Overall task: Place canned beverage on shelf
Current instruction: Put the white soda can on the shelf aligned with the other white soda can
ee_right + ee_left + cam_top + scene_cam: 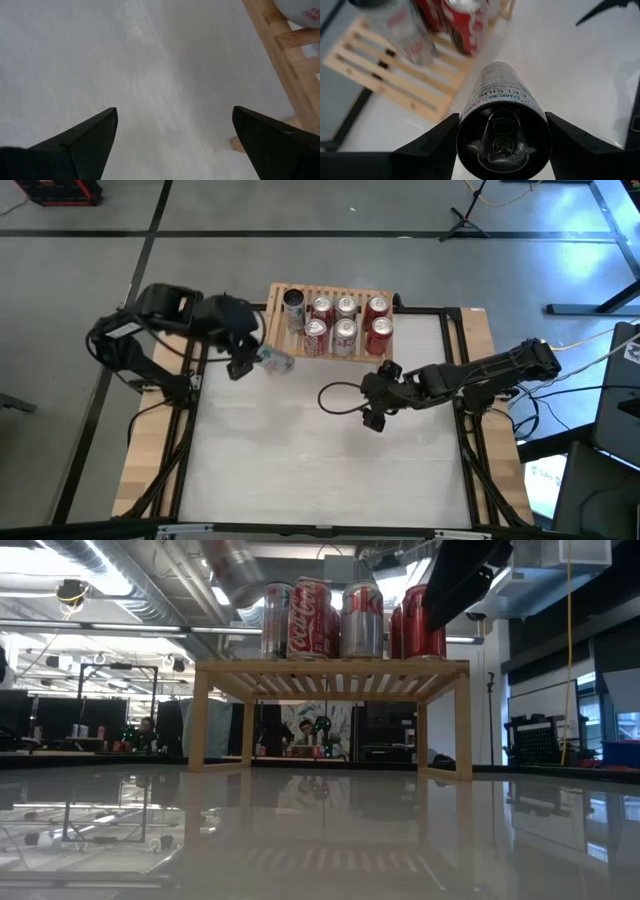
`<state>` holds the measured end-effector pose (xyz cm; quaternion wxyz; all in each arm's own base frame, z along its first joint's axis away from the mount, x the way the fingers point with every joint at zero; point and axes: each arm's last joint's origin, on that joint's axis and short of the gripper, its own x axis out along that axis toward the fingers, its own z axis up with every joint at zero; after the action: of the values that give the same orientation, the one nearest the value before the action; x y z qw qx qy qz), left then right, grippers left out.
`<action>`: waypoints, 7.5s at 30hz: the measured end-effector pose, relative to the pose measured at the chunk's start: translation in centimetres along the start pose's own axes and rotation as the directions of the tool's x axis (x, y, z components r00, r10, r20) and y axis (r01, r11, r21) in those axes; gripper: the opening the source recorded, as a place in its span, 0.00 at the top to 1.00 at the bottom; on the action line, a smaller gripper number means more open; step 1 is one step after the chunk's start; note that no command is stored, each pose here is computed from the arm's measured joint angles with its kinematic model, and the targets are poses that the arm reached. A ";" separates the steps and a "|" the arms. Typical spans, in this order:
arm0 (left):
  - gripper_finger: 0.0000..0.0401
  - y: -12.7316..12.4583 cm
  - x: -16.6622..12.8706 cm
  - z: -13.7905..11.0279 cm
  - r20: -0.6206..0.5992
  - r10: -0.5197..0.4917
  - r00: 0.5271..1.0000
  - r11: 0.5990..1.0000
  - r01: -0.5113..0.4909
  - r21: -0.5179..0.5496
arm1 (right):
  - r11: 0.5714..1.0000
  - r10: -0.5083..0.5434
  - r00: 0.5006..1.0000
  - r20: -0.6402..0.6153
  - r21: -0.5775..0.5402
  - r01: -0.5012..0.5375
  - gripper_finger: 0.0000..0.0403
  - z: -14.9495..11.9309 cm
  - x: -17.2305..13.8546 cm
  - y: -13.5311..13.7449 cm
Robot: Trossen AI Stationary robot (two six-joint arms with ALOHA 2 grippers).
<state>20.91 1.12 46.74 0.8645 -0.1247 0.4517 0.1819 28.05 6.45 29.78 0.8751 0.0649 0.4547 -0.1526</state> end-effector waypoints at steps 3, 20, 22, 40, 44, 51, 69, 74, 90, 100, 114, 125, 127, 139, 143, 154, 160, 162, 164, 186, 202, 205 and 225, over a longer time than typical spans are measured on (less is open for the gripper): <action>0.44 0.6 0.1 1.4 0.020 0.004 1.000 1.000 -0.004 0.020 | 1.000 -0.002 1.000 -0.003 -0.004 0.002 0.05 0.0 0.0 0.0; 0.44 4.6 3.4 5.0 -0.040 0.029 0.999 0.999 -0.029 0.021 | 0.997 -0.036 0.999 -0.037 -0.070 0.033 0.05 -0.2 0.1 -0.6; 0.44 4.8 3.8 5.2 -0.051 0.036 0.998 0.999 -0.035 0.022 | 0.996 -0.037 0.999 -0.036 -0.078 0.034 0.05 -0.2 0.1 -0.6; 0.43 5.9 4.7 5.7 -0.068 0.066 0.995 0.997 -0.062 0.054 | 0.998 -0.024 1.000 -0.016 -0.063 0.023 0.05 0.0 0.1 -0.5; 0.43 6.1 3.9 4.6 -0.064 0.081 0.995 0.995 -0.077 0.066 | 0.999 -0.024 1.000 -0.016 -0.040 0.023 0.05 0.0 0.1 -0.4; 0.43 6.5 2.2 1.6 -0.077 0.075 0.994 0.996 -0.070 0.059 | 1.000 -0.016 1.000 -0.019 0.004 0.016 0.05 -0.1 0.1 -0.4; 0.43 6.4 5.6 3.3 -0.123 0.105 0.987 0.990 -0.092 0.106 | 1.000 -0.015 1.000 -0.013 0.006 0.015 0.05 0.0 0.1 -0.4; 0.43 6.4 5.9 3.6 -0.118 0.095 0.988 0.991 -0.083 0.106 | 1.000 -0.016 1.000 -0.012 0.006 0.016 0.05 0.0 0.1 -0.4; 0.40 5.7 3.5 2.8 -0.103 0.037 0.994 0.998 -0.030 0.063 | 1.000 -0.016 1.000 -0.009 0.007 0.016 0.05 0.0 0.1 -0.4; 0.40 0.5 2.6 -0.3 -0.175 -0.184 0.967 0.981 0.192 0.030 | 1.000 -0.015 1.000 -0.006 0.008 0.015 0.05 0.1 0.1 -0.4; 0.40 -4.8 14.9 -4.8 -0.428 -0.053 0.902 0.986 0.116 0.123 | 1.000 -0.027 1.000 -0.002 0.007 0.027 0.05 0.2 0.9 0.0; 0.39 -6.0 19.0 -4.6 -0.453 -0.004 0.891 0.986 0.080 0.149 | 1.000 -0.011 1.000 -0.009 0.008 0.011 0.05 0.2 1.1 0.1; 0.39 -6.2 19.0 -4.7 -0.449 -0.015 0.893 0.985 0.089 0.146 | 1.000 -0.010 1.000 -0.009 0.008 0.011 0.05 0.2 1.1 0.1; 0.38 -6.3 19.0 -4.6 -0.440 -0.020 0.898 0.987 0.089 0.135 | 1.000 -0.010 1.000 -0.009 0.008 0.010 0.05 0.2 1.1 0.1; 0.32 -6.3 19.0 -4.6 -0.442 -0.024 0.897 0.987 0.092 0.133 | 1.000 -0.007 1.000 -0.002 0.009 0.007 0.05 0.3 1.1 0.2; 0.24 -6.8 18.3 -4.9 -0.428 -0.015 0.904 0.983 0.092 0.160 | 1.000 -0.007 1.000 -0.003 0.004 0.007 0.05 0.3 1.1 0.2; 0.24 -6.8 15.0 -5.2 -0.309 -0.001 0.951 0.981 0.061 0.186 | 1.000 0.006 1.000 -0.010 0.003 -0.006 0.05 0.3 1.1 0.2; 0.24 -6.5 13.8 -5.2 -0.266 -0.024 0.964 0.981 0.075 0.181 | 1.000 0.014 1.000 -0.014 0.003 -0.014 0.05 0.2 1.1 0.2; 0.24 -6.0 12.6 -5.5 -0.206 -0.053 0.977 0.981 0.089 0.173 | 1.000 0.016 1.000 -0.016 0.003 -0.016 0.05 0.2 1.1 0.2; 0.24 -2.4 11.6 -12.7 0.179 -0.293 0.939 0.955 0.295 0.018 | 0.999 0.041 0.999 -0.023 0.012 -0.040 0.05 0.3 1.0 0.3; 0.25 -4.7 16.2 -12.7 0.104 -0.177 0.979 0.966 0.152 0.210 | 0.999 0.042 0.999 -0.020 0.020 -0.042 0.05 0.3 1.0 0.3; 0.25 -5.0 16.8 -12.7 0.083 -0.166 0.983 0.961 0.142 0.236 | 0.999 0.043 0.999 -0.020 0.021 -0.042 0.05 0.3 1.0 0.3; 0.44 -5.9 17.1 -11.8 0.003 -0.186 0.982 0.953 0.180 0.242 | 0.998 0.061 0.998 -0.025 0.028 -0.061 0.05 0.3 1.0 0.4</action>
<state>23.72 -5.24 26.29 0.8921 -0.0581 0.4456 0.0465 28.97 6.53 29.10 0.8724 0.0927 0.4617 -0.1313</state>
